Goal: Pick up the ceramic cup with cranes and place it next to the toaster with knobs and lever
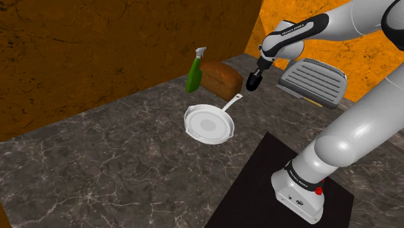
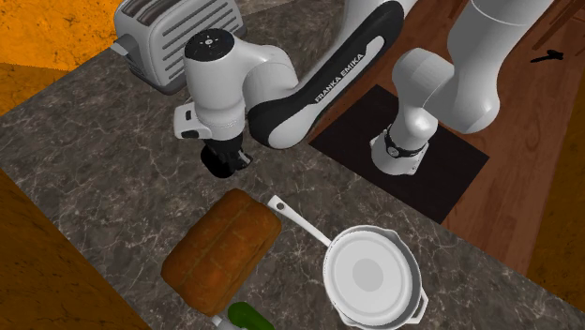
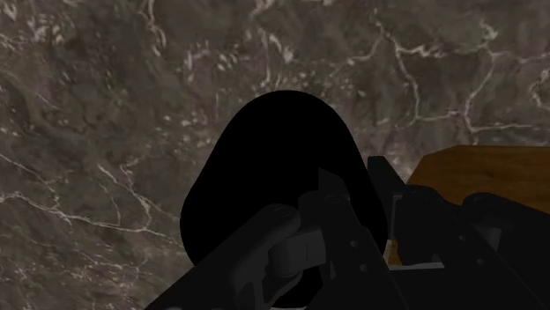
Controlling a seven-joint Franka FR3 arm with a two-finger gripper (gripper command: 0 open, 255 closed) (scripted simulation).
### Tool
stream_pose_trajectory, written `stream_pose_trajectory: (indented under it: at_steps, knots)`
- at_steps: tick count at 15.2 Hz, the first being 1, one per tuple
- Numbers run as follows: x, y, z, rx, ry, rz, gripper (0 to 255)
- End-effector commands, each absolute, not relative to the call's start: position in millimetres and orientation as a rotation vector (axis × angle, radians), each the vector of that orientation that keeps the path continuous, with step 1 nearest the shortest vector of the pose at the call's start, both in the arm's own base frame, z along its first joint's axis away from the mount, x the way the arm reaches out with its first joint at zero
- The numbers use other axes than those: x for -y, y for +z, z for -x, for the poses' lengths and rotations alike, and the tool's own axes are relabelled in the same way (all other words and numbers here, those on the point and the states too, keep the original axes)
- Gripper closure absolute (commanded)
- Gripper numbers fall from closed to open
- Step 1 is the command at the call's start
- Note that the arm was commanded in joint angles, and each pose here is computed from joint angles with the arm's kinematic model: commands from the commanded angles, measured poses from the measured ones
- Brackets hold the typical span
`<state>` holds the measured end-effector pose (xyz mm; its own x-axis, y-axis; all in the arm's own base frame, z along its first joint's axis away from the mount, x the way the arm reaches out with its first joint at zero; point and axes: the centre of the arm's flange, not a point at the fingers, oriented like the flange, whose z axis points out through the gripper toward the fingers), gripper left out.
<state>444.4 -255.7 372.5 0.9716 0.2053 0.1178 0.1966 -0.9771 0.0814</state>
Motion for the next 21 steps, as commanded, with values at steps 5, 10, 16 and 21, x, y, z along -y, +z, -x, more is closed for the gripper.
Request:
stream_pose_trajectory:
  at_steps: [5, 10, 16, 21]
  knots:
    - [256, 405, -444, -0.311, 0.193, -3.050, 255]
    - [256, 431, -444, -0.311, 0.193, -3.050, 255]
    - [256, 463, -444, -0.311, 0.193, -3.050, 255]
    - [256, 489, -444, -0.311, 0.193, -3.050, 255]
